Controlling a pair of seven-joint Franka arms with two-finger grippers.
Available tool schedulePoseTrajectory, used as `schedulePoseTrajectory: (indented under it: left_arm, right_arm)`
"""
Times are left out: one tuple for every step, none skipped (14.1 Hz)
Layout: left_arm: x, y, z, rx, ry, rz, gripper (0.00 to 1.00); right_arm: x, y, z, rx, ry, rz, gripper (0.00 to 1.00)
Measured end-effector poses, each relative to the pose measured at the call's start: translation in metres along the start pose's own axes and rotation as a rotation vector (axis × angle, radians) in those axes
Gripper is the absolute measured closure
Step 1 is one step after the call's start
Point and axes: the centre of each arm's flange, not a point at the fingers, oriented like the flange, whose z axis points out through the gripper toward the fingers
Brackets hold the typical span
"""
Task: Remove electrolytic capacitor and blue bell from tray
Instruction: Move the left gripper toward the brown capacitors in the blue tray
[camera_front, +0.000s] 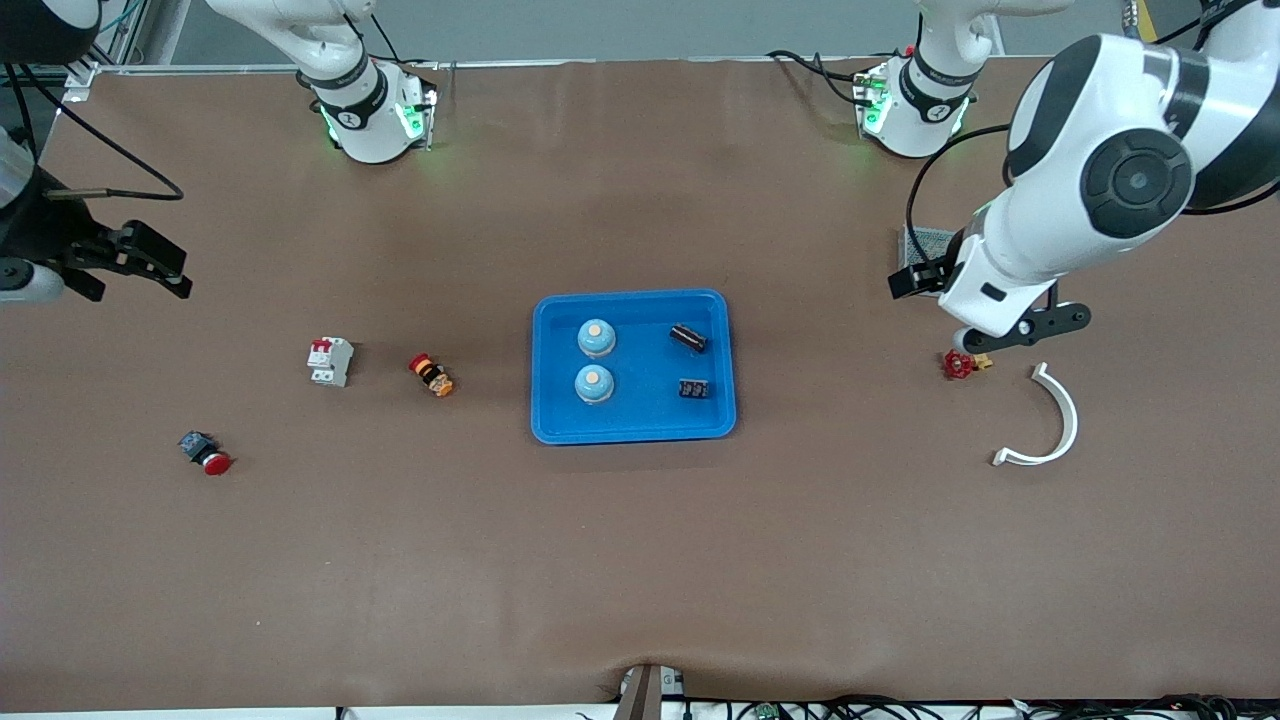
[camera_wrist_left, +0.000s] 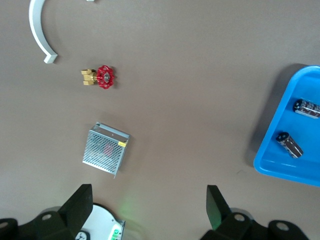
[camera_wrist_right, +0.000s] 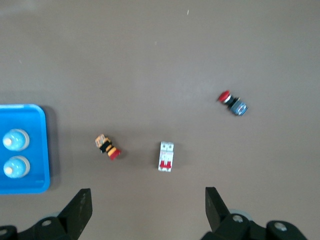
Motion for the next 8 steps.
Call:
schedulePoseTrajectory:
  left_arm:
    - [-0.001, 0.007, 0.013, 0.000, 0.002, -0.014, 0.00]
    - [-0.004, 0.019, 0.027, -0.001, 0.006, -0.034, 0.00]
    - [-0.010, 0.032, 0.041, -0.004, 0.012, -0.060, 0.00]
    - [-0.019, 0.048, 0.054, -0.008, 0.019, -0.092, 0.00]
    - [-0.028, 0.065, 0.066, -0.012, 0.025, -0.132, 0.00]
    - [-0.037, 0.082, 0.077, -0.018, 0.027, -0.173, 0.00]
    - [-0.043, 0.099, 0.089, -0.027, 0.026, -0.214, 0.00]
    - [-0.047, 0.114, 0.100, -0.037, 0.024, -0.254, 0.00]
  right_arm:
    - [0.004, 0.000, 0.015, 0.002, -0.035, -0.001, 0.00]
    - [0.009, 0.000, 0.027, 0.004, -0.059, -0.002, 0.00]
    - [0.012, -0.002, 0.036, 0.005, -0.074, -0.007, 0.00]
    - [0.014, -0.006, 0.040, 0.005, -0.081, -0.015, 0.00]
    - [0.015, -0.013, 0.040, 0.005, -0.078, -0.027, 0.00]
    - [0.016, -0.019, 0.038, 0.006, -0.068, -0.038, 0.00]
    - [0.017, -0.026, 0.036, 0.007, -0.057, -0.048, 0.00]
    - [0.018, -0.032, 0.036, 0.008, -0.047, -0.059, 0.00]
